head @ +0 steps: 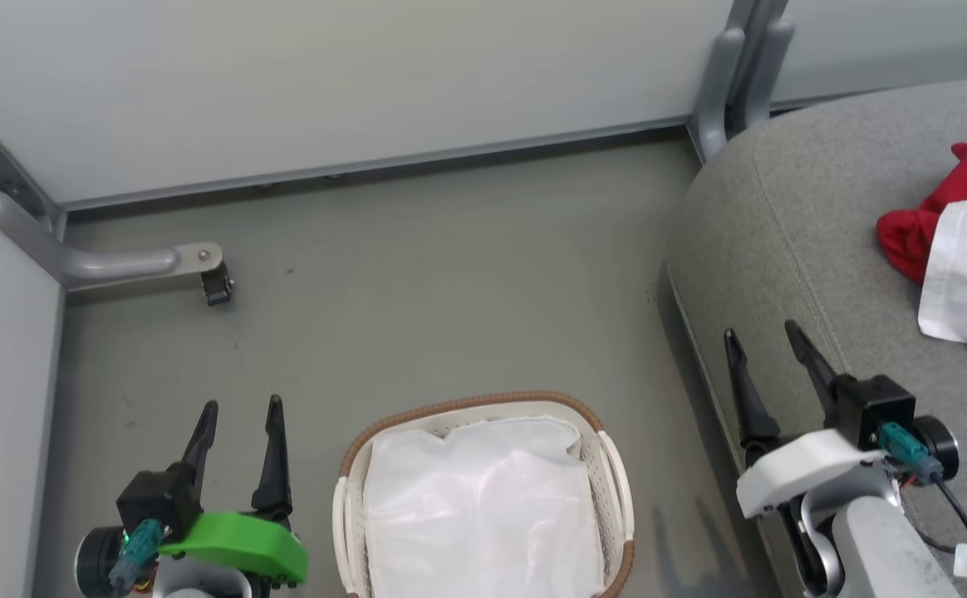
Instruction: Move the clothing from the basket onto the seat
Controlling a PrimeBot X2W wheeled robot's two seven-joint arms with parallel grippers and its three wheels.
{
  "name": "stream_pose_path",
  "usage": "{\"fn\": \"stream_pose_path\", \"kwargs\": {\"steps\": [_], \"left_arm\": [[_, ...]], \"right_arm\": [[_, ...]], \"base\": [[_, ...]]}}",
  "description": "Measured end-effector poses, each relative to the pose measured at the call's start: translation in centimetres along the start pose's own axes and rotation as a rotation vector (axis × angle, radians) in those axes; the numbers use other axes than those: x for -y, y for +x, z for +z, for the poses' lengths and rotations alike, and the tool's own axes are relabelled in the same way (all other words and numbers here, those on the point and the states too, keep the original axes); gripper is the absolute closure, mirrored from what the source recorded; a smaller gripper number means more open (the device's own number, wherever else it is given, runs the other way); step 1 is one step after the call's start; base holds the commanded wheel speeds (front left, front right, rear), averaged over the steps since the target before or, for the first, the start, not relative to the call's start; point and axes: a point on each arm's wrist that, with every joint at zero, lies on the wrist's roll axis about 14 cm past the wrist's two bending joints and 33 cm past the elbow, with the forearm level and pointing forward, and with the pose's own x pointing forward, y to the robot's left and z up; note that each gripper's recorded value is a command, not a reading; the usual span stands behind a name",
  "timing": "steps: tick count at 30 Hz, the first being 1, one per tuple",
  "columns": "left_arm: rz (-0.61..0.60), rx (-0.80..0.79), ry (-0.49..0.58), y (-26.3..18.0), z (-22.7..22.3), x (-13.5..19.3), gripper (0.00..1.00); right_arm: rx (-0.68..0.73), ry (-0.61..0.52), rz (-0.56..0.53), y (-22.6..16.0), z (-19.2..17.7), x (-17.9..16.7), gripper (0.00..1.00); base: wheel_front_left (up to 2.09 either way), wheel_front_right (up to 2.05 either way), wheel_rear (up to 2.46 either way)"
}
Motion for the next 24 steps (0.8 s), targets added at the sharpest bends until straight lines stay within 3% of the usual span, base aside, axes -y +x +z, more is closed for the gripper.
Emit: {"fn": "stream_pose_path", "kwargs": {"steps": [18, 19, 24], "left_arm": [[0.079, 0.034, -0.059, -5.0, 0.4, -1.7, 0.00], [0.079, 0.031, -0.060, -5.1, 0.3, -1.7, 1.00], [0.098, -0.014, -0.097, -5.5, -1.1, -2.0, 1.00]], "right_arm": [[-0.008, 0.026, 0.038, -3.5, 0.0, -2.2, 0.00], [-0.009, 0.031, 0.040, -3.5, -0.1, -2.3, 1.00], [-0.071, 0.073, 0.021, -4.4, -1.9, -2.2, 1.00]], "base": [[0.00, 0.00, 0.00], [0.00, 0.00, 0.00], [0.00, 0.00, 0.00]]}}
